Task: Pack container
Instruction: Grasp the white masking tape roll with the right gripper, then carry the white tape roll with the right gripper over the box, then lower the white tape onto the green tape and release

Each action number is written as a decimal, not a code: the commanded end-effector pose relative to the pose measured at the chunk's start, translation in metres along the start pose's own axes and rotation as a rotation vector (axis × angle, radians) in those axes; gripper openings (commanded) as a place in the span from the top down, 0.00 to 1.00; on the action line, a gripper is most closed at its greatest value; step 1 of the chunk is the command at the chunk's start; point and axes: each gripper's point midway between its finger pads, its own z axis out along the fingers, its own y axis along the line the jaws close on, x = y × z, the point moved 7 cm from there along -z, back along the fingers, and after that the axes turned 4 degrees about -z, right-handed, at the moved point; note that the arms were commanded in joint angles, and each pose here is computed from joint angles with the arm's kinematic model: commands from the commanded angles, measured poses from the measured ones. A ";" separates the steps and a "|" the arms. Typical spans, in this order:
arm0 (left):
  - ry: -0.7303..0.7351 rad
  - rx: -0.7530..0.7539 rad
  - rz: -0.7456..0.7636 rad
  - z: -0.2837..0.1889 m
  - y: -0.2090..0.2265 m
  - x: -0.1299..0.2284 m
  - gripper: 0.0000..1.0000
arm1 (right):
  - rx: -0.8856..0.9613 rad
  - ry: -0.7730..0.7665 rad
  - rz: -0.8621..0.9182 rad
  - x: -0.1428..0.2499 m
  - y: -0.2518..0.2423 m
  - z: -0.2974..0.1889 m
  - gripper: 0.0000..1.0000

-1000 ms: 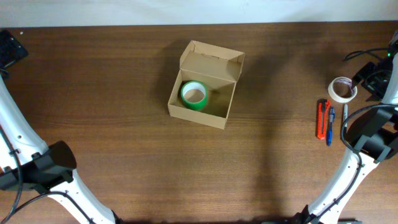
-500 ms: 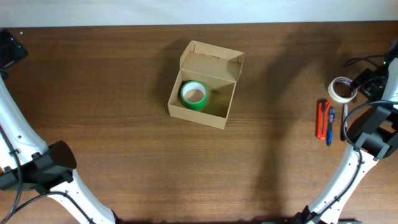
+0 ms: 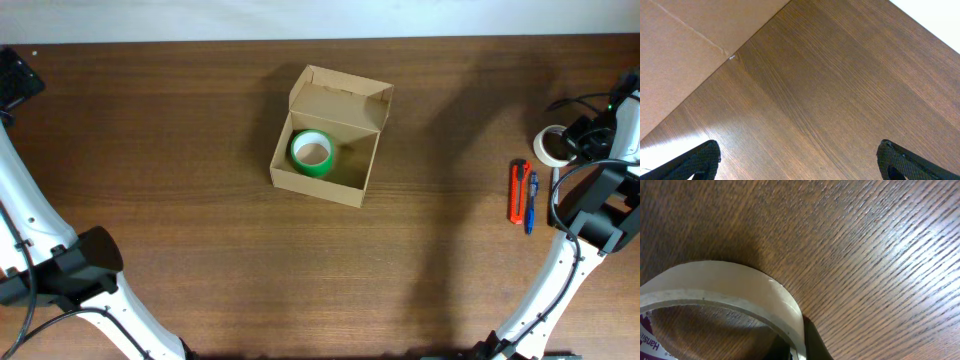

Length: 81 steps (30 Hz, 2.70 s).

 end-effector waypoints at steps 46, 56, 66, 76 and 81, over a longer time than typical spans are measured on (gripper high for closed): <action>-0.005 0.007 0.007 -0.005 0.002 0.000 0.00 | -0.164 -0.292 -1.403 0.376 0.354 -0.138 0.96; -0.005 0.007 0.007 -0.005 0.002 0.000 0.00 | -0.137 -0.169 -1.378 0.381 0.350 -0.078 0.96; -0.005 0.008 0.007 -0.005 0.002 0.000 0.00 | -0.155 -0.185 -1.367 0.380 0.355 -0.070 0.96; -0.006 0.007 0.007 -0.005 0.002 0.000 0.00 | -0.181 -0.195 -1.349 0.379 0.364 -0.059 0.96; -0.005 0.007 0.007 -0.005 0.002 0.000 0.00 | -0.162 -0.173 -1.350 0.379 0.364 -0.046 0.96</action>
